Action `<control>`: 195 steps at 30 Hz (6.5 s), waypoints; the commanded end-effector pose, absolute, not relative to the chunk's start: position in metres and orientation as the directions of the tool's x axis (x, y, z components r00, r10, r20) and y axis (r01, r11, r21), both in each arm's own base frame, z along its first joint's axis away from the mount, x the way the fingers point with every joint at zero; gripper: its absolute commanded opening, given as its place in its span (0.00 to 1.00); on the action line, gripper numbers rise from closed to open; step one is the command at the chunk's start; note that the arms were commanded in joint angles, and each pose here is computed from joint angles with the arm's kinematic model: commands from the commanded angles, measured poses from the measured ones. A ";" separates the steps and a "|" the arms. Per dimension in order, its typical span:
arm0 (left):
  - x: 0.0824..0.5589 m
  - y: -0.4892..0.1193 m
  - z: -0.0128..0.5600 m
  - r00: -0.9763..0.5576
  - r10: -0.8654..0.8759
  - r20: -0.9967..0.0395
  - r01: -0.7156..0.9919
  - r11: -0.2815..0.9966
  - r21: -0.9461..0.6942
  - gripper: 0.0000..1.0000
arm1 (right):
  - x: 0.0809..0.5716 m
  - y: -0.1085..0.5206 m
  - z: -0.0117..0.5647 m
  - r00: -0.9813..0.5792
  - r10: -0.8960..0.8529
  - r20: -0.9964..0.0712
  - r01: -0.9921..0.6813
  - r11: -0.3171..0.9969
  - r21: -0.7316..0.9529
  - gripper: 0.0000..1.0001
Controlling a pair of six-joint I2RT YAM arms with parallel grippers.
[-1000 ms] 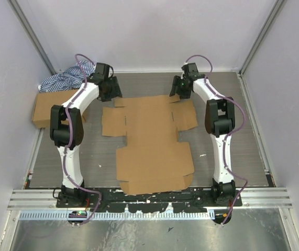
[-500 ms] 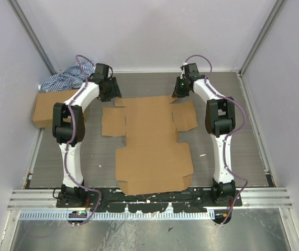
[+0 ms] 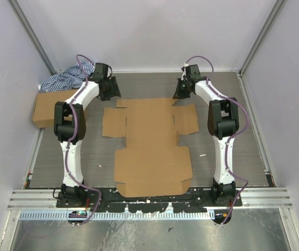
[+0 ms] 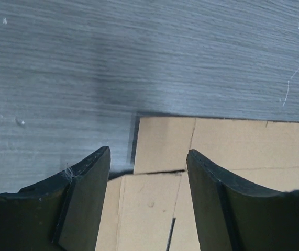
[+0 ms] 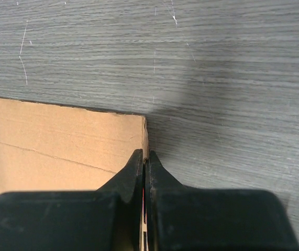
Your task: Fold the paper box
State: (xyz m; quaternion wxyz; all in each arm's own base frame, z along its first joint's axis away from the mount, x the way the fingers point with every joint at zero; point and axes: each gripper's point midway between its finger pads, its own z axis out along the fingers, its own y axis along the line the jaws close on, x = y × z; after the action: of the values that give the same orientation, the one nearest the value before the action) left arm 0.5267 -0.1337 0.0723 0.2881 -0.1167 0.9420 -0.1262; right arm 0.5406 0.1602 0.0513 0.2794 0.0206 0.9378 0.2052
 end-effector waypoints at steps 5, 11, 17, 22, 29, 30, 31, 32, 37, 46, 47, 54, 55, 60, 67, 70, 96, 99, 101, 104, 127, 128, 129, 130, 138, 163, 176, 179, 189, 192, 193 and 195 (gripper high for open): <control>0.542 -0.146 0.055 -0.833 -0.276 -0.480 -0.099 0.927 -0.362 0.64 | 0.550 0.164 0.108 -0.774 0.150 -0.615 -0.145 0.904 0.403 0.01; 0.538 -0.148 0.043 -0.850 -0.266 -0.454 -0.095 0.926 -0.365 0.63 | 0.549 0.164 0.104 -0.782 0.150 -0.605 -0.143 0.901 0.409 0.01; 0.533 -0.158 0.038 -0.865 -0.270 -0.424 -0.083 0.909 -0.409 0.58 | 0.549 0.165 0.102 -0.785 0.155 -0.600 -0.139 0.899 0.415 0.01; 0.530 -0.163 0.039 -0.871 -0.273 -0.408 -0.076 0.896 -0.437 0.51 | 0.549 0.166 0.103 -0.785 0.157 -0.600 -0.138 0.899 0.417 0.01; 0.528 -0.168 0.056 -0.865 -0.283 -0.414 -0.067 0.884 -0.463 0.48 | 0.549 0.166 0.103 -0.786 0.161 -0.597 -0.131 0.900 0.416 0.01; 0.527 -0.171 0.059 -0.865 -0.282 -0.414 -0.062 0.881 -0.469 0.47 | 0.549 0.165 0.104 -0.785 0.162 -0.597 -0.131 0.900 0.417 0.01; 0.527 -0.173 0.064 -0.862 -0.282 -0.421 -0.056 0.879 -0.474 0.48 | 0.549 0.166 0.104 -0.787 0.161 -0.596 -0.132 0.899 0.418 0.01; 0.526 -0.176 0.067 -0.862 -0.280 -0.423 -0.052 0.878 -0.476 0.48 | 0.549 0.167 0.104 -0.787 0.160 -0.596 -0.134 0.899 0.418 0.01; 0.526 -0.194 0.082 -0.856 -0.273 -0.439 -0.021 0.867 -0.498 0.47 | 0.547 0.171 0.103 -0.791 0.154 -0.592 -0.138 0.898 0.418 0.01; 0.524 -0.220 0.102 -0.853 -0.248 -0.460 0.026 0.859 -0.511 0.48 | 0.545 0.181 0.105 -0.794 0.143 -0.591 -0.144 0.900 0.411 0.01; 0.524 -0.223 0.103 -0.853 -0.247 -0.461 0.030 0.857 -0.515 0.48 | 0.544 0.181 0.105 -0.794 0.142 -0.591 -0.144 0.901 0.410 0.01; 0.525 -0.244 0.111 -0.850 -0.225 -0.476 0.072 0.846 -0.528 0.48 | 0.542 0.186 0.099 -0.803 0.133 -0.581 -0.141 0.905 0.402 0.01; 0.527 -0.245 0.111 -0.850 -0.225 -0.475 0.071 0.846 -0.528 0.48 | 0.542 0.186 0.097 -0.804 0.133 -0.580 -0.140 0.905 0.402 0.01; 0.525 -0.245 0.090 -0.873 -0.216 -0.437 0.048 0.854 -0.517 0.48 | 0.540 0.191 0.097 -0.806 0.119 -0.580 -0.155 0.903 0.400 0.03; 0.515 -0.228 0.082 -0.872 -0.208 -0.443 0.018 0.891 -0.454 0.47 | 0.540 0.191 0.098 -0.804 0.117 -0.582 -0.148 0.910 0.387 0.06; 0.514 -0.200 0.092 -0.844 -0.225 -0.487 -0.024 0.923 -0.384 0.53 | 0.542 0.186 0.095 -0.807 0.120 -0.579 -0.128 0.921 0.369 0.05; 0.491 -0.155 0.052 -0.882 -0.316 -0.349 -0.149 0.891 -0.429 0.57 | 0.541 0.186 0.088 -0.818 0.119 -0.563 -0.120 0.921 0.370 0.05; 0.491 -0.153 0.050 -0.884 -0.308 -0.352 -0.149 0.899 -0.413 0.56 | 0.541 0.187 0.089 -0.817 0.119 -0.564 -0.123 0.920 0.372 0.05; 0.489 -0.149 0.050 -0.887 -0.303 -0.349 -0.154 0.906 -0.393 0.56 | 0.541 0.186 0.088 -0.818 0.118 -0.563 -0.121 0.921 0.370 0.05; 0.489 -0.138 0.053 -0.877 -0.297 -0.378 -0.166 0.925 -0.342 0.56 | 0.541 0.186 0.089 -0.816 0.117 -0.567 -0.122 0.923 0.366 0.05; 0.495 -0.175 0.057 -0.886 -0.280 -0.369 -0.105 0.897 -0.428 0.53 | 0.540 0.190 0.088 -0.822 0.112 -0.558 -0.135 0.915 0.382 0.05; 0.495 -0.177 0.058 -0.886 -0.279 -0.371 -0.101 0.897 -0.431 0.53 | 0.540 0.190 0.088 -0.821 0.112 -0.559 -0.136 0.914 0.382 0.05; 0.496 -0.180 0.061 -0.885 -0.275 -0.376 -0.095 0.897 -0.432 0.53 | 0.540 0.190 0.089 -0.821 0.111 -0.560 -0.137 0.913 0.384 0.05; 0.496 -0.182 0.062 -0.885 -0.272 -0.378 -0.090 0.896 -0.435 0.53 | 0.540 0.191 0.090 -0.820 0.111 -0.561 -0.140 0.912 0.385 0.06; 0.501 -0.203 0.066 -0.888 -0.254 -0.383 -0.058 0.888 -0.456 0.53 | 0.539 0.193 0.087 -0.826 0.107 -0.554 -0.145 0.909 0.390 0.06; 0.503 -0.225 0.024 -0.915 -0.244 -0.322 -0.077 0.887 -0.455 0.52 | 0.529 0.229 0.055 -0.861 0.019 -0.508 -0.207 0.900 0.384 0.50; 0.501 -0.217 0.034 -0.916 -0.228 -0.331 -0.074 0.905 -0.418 0.52 | 0.530 0.214 0.051 -0.862 0.034 -0.505 -0.150 0.935 0.320 0.51; 0.502 -0.211 0.054 -0.902 -0.225 -0.369 -0.063 0.913 -0.402 0.52 | 0.533 0.204 0.069 -0.838 0.045 -0.545 -0.131 0.951 0.279 0.52; 0.502 -0.183 0.116 -0.843 -0.219 -0.492 -0.050 0.941 -0.334 0.54 | 0.541 0.182 0.101 -0.792 0.029 -0.610 -0.093 0.981 0.168 0.56; 0.499 -0.176 0.124 -0.834 -0.213 -0.510 -0.050 0.948 -0.314 0.55 | 0.545 0.181 0.102 -0.791 0.024 -0.612 -0.094 0.983 0.159 0.55; 0.498 -0.174 0.125 -0.832 -0.211 -0.512 -0.051 0.950 -0.309 0.55 | 0.546 0.181 0.102 -0.791 0.023 -0.611 -0.092 0.984 0.155 0.55; 0.496 -0.170 0.128 -0.831 -0.206 -0.516 -0.051 0.953 -0.297 0.55 | 0.547 0.179 0.105 -0.789 0.020 -0.614 -0.089 0.985 0.146 0.55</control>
State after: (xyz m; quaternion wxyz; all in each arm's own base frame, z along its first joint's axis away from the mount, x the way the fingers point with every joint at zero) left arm 0.5027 -0.1857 0.1151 0.2716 -0.0728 0.9459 -0.1620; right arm 0.5307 0.1844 0.0587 0.2741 -0.0151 0.9568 0.0958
